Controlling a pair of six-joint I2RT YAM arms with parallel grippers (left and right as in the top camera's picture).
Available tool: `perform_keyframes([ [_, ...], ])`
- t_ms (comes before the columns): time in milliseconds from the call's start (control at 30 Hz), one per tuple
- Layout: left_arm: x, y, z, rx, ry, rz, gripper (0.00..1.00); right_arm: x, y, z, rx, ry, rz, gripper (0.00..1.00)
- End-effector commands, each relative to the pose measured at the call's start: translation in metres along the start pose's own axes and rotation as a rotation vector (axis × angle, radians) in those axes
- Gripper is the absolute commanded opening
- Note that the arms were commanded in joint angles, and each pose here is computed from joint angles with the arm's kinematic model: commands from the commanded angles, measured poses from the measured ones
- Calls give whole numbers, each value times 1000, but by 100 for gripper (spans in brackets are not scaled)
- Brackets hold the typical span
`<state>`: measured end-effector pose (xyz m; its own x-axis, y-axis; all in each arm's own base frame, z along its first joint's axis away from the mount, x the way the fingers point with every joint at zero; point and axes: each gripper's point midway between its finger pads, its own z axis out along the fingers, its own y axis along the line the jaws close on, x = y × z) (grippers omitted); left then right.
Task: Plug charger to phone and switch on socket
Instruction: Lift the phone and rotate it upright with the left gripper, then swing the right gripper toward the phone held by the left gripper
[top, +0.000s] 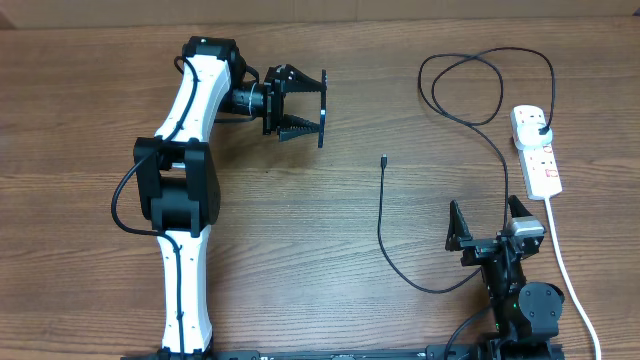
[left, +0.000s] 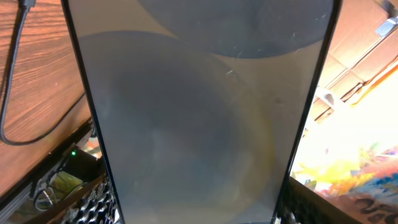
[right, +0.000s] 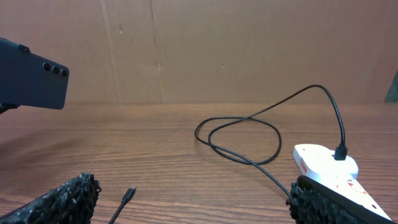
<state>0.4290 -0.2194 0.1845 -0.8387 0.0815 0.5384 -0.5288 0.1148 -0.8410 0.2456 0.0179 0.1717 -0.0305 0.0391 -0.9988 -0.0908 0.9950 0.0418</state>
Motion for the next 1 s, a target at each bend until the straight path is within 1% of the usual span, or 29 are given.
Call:
perform_keyframes([
  [0,1,-18,-7,76,2,-19,66,2,0,0,2,-4,-5,100],
  [533,-1,-19,-15,86,-12,-35,66,2,0,0,2,-4,-5,100],
  [633,-1,-19,-15,86,-12,-35,66,-5,2,0,-7,-29,0,100],
  [667,-1,-19,-15,86,-12,-35,66,-11,10,0,-57,-53,24,100],
  [733,-1,-19,-15,86,-12,-35,66,-14,33,-3,-194,-55,107,100],
  [800,-1,-19,-15,86,-12,-35,66,-10,75,-17,-452,16,267,100],
  [833,-1,-19,-15,86,-12,-35,66,-12,88,-24,-537,38,321,100],
  [933,-1,-19,-15,86,-12,-35,66,-36,95,-31,-604,-25,408,100],
  [967,-1,-19,-15,86,-12,-35,66,-52,98,-37,-641,-80,409,100],
])
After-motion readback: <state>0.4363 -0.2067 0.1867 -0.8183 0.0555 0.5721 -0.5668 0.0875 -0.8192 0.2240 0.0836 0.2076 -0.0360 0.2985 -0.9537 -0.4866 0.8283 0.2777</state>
